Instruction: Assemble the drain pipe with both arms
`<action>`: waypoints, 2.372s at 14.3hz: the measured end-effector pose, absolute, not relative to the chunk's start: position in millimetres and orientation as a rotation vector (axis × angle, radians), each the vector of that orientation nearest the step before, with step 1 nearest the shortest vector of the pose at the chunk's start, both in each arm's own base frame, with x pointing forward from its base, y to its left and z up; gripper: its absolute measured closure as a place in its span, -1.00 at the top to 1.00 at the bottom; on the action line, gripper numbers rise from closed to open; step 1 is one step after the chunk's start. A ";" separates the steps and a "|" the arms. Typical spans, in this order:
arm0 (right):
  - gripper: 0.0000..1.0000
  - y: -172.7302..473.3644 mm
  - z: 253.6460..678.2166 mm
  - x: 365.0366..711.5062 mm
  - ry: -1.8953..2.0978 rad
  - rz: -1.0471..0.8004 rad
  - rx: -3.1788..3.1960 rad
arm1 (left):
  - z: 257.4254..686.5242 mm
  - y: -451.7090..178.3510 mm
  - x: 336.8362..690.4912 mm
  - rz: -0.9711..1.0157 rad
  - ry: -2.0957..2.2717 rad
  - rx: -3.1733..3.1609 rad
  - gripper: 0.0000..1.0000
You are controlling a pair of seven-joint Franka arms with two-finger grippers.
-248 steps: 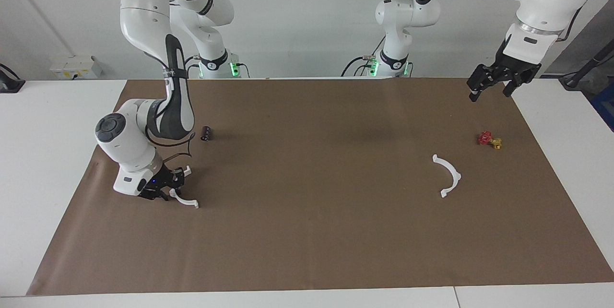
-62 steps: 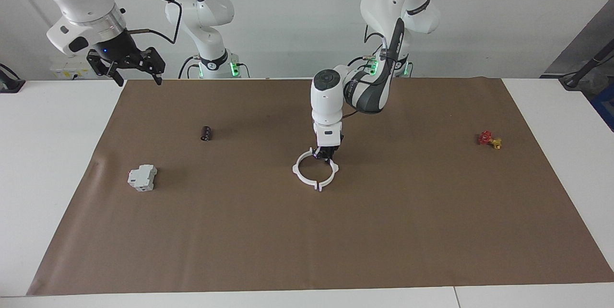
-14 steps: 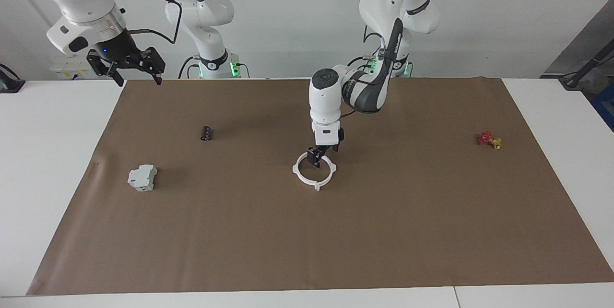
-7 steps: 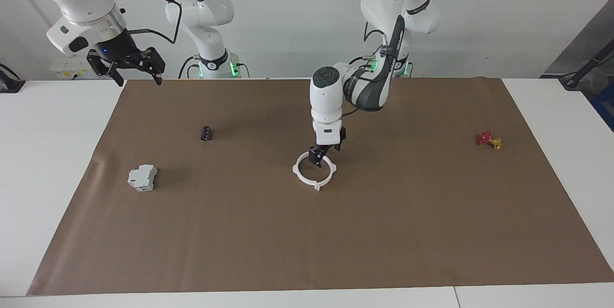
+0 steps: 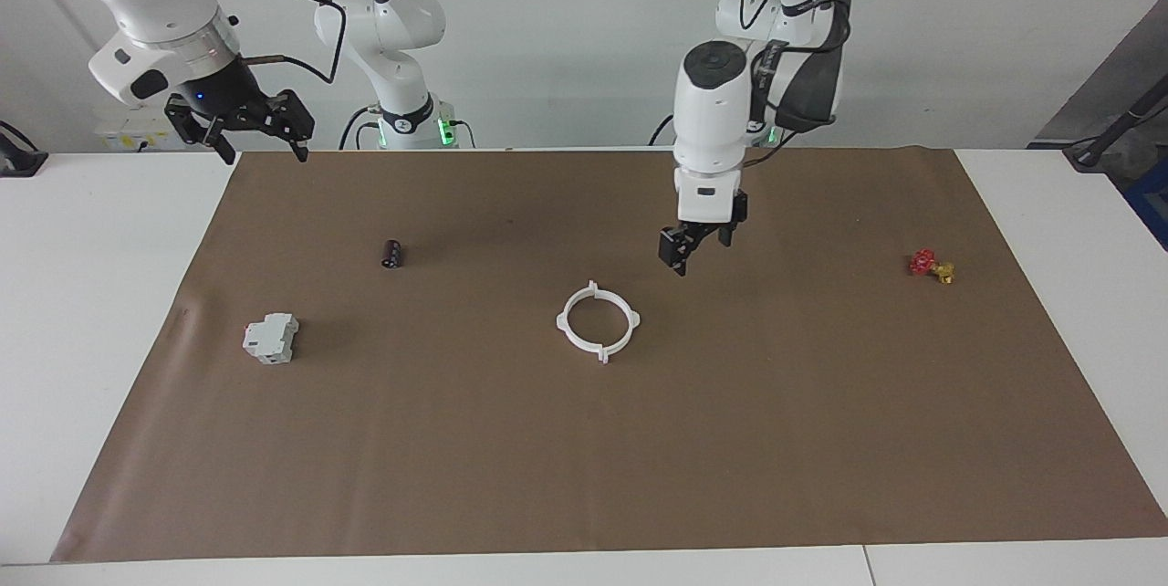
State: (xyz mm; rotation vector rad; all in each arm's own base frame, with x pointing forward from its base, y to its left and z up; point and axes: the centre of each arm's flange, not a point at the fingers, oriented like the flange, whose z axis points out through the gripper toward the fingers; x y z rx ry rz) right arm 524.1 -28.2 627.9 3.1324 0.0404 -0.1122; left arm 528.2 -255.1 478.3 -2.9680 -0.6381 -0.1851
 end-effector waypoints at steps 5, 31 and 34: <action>1.00 -28.2 627.9 524.1 0.040 -0.112 3.132 | 548.5 -90.7 542.2 -0.129 -0.305 -3.062 1.00; 1.00 -28.2 627.9 524.1 0.040 -0.112 3.132 | 610.8 -22.5 540.3 -0.031 0.005 -3.109 1.00; 1.00 -28.2 627.9 524.1 0.040 -0.112 3.132 | 633.8 -29.1 545.6 -0.025 0.018 -3.106 1.00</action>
